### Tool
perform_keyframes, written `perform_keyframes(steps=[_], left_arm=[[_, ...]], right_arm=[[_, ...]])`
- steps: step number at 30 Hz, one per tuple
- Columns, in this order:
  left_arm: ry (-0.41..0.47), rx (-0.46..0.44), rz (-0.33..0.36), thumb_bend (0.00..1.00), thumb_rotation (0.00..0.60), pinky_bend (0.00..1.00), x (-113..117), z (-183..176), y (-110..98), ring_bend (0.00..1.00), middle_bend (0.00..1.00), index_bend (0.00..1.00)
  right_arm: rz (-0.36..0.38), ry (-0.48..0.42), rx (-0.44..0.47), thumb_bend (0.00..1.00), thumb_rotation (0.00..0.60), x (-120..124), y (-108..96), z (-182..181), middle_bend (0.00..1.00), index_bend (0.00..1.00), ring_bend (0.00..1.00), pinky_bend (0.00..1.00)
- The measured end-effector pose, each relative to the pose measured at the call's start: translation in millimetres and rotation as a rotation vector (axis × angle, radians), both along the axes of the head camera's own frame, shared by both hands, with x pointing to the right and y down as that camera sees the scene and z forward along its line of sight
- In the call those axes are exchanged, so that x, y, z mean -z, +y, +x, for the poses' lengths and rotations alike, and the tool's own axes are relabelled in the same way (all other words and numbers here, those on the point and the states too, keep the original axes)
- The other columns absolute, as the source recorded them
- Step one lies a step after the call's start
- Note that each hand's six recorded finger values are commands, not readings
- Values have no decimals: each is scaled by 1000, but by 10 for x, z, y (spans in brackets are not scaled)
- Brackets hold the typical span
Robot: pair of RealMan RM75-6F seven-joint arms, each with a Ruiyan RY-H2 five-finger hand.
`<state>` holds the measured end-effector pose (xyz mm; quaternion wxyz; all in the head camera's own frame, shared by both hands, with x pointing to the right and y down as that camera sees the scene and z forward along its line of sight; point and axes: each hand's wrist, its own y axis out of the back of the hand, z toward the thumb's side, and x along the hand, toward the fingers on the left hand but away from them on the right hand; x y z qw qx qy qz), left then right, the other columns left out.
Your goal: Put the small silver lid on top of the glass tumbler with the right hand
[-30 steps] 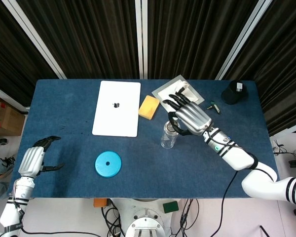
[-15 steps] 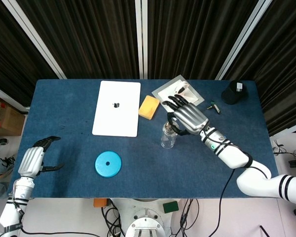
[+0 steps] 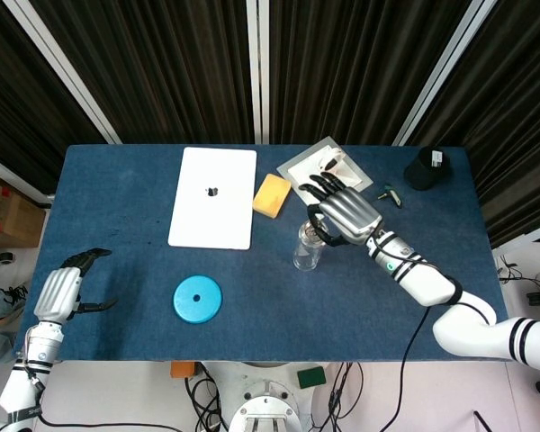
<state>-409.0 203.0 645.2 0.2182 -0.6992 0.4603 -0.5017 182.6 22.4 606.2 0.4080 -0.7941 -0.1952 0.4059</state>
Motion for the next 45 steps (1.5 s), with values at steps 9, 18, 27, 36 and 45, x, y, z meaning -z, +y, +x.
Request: perform_keyframes(steps=[9, 18, 27, 36, 45], left_arm=[[1, 2, 0, 36, 600, 206, 0, -6, 2, 195, 216, 216], [2, 1, -1, 36, 600, 206, -3, -5, 6, 195, 216, 217], [3, 3, -1, 35, 600, 206, -6, -7, 11, 195, 216, 217], [4, 3, 10, 36, 600, 206, 18, -5, 7, 195, 216, 216], [-5, 2, 84, 36, 600, 208, 189, -8, 3, 195, 216, 217]], right_arm=[[-9, 3, 2, 432, 600, -31, 18, 12, 100, 646, 0, 0], [-13, 8, 16, 392, 600, -22, 26, 20, 91, 516, 0, 0], [-12, -8, 11, 388, 600, 3, 22, 26, 89, 502, 0, 0], [50, -96, -38, 386, 600, 248, -23, 138, 86, 379, 0, 0], [292, -177, -163, 377, 600, 630, 234, 860, 19, 115, 0, 0]])
